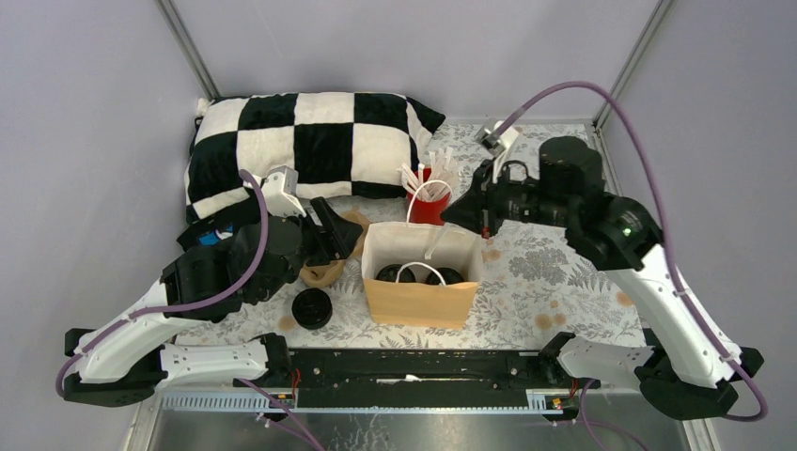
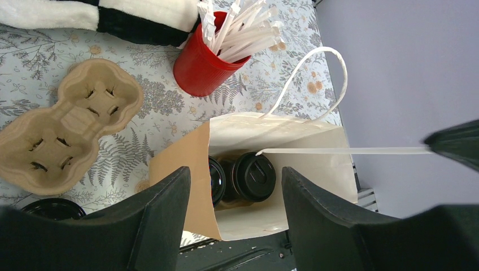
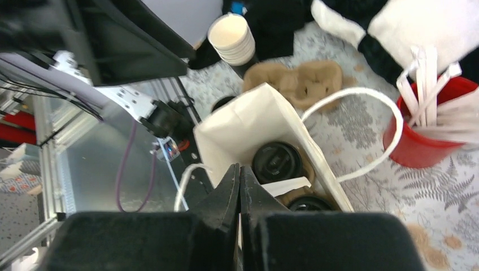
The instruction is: Pack the takeout coffee
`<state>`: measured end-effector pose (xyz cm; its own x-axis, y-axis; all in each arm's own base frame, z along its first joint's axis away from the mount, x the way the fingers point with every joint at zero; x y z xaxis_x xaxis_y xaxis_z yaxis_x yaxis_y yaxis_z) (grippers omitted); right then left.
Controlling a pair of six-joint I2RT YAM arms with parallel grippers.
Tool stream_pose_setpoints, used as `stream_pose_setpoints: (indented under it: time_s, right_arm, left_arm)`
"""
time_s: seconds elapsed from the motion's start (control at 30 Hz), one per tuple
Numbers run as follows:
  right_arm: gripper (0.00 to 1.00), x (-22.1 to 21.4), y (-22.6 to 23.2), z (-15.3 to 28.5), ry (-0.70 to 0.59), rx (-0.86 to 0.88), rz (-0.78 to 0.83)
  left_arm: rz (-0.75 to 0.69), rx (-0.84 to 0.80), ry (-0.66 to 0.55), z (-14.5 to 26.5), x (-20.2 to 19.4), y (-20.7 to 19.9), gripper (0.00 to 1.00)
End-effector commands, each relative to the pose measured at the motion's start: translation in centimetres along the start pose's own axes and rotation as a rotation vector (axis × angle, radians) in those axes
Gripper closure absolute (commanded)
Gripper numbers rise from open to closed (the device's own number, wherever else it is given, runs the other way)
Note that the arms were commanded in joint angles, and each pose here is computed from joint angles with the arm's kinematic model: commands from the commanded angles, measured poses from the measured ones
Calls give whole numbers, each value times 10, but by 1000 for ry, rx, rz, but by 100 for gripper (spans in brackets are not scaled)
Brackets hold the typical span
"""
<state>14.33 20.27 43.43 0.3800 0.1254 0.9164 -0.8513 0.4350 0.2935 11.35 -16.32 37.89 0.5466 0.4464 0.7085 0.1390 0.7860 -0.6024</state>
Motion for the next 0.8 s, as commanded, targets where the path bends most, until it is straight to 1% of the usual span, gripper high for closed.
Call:
stream_pose_setpoints:
  time_s: [0.0, 0.13, 0.37, 0.47, 0.5, 0.53, 0.57, 0.6, 0.63, 0.7, 0.73, 0.77]
  right_arm:
    - [100, -10, -14, -17, -21, -32, 84]
    - [100, -41, -22, -43, 34, -23, 129]
    - [100, -80, -39, -76, -4, -70, 175]
    - [100, -102, -50, -88, 35, -102, 164]
    - [97, -110, -53, -91, 56, -115, 156]
    - [94, -116, -57, -93, 81, -134, 139]
    - [88, -120, -59, -94, 107, -155, 119]
    - [81, -116, -58, -91, 120, -166, 101]
    - [70, -108, -55, -87, 117, -172, 85]
    - [47, -85, -46, -71, 81, -191, 55]
    - [38, -70, -40, -61, 49, -202, 48]
    - [33, -56, -35, -52, 29, -212, 44]
  left_arm:
    - [42, -37, -28, 3, 7, -7, 36]
    - [43, -37, -36, 4, 9, -7, 36]
    - [29, -34, -37, 3, 10, -8, 36]
    - [30, -34, -36, 3, 9, -7, 36]
    - [29, -34, -34, 3, 8, -7, 36]
    - [30, -36, -33, 3, 8, -6, 36]
    - [29, -36, -32, 3, 8, -5, 36]
    - [30, -37, -31, 4, 7, -5, 36]
    - [32, -38, -31, 4, 7, -4, 36]
    - [36, -36, -33, 6, 8, -2, 36]
    - [41, -36, -35, 6, 8, -1, 36]
    - [39, -33, -35, 6, 7, 1, 36]
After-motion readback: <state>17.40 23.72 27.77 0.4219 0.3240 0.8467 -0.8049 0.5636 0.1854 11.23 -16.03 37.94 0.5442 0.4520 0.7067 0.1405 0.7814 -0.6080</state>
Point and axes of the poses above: each gripper's point midway between its finger pads, its own z axis back along the fingers, its own y axis along the line the jaws close on, x = y × z, the point moved 6 cm from there along z, back along the fingers, and after that the axes turned 4 degrees about z, right-handed, at the moved point
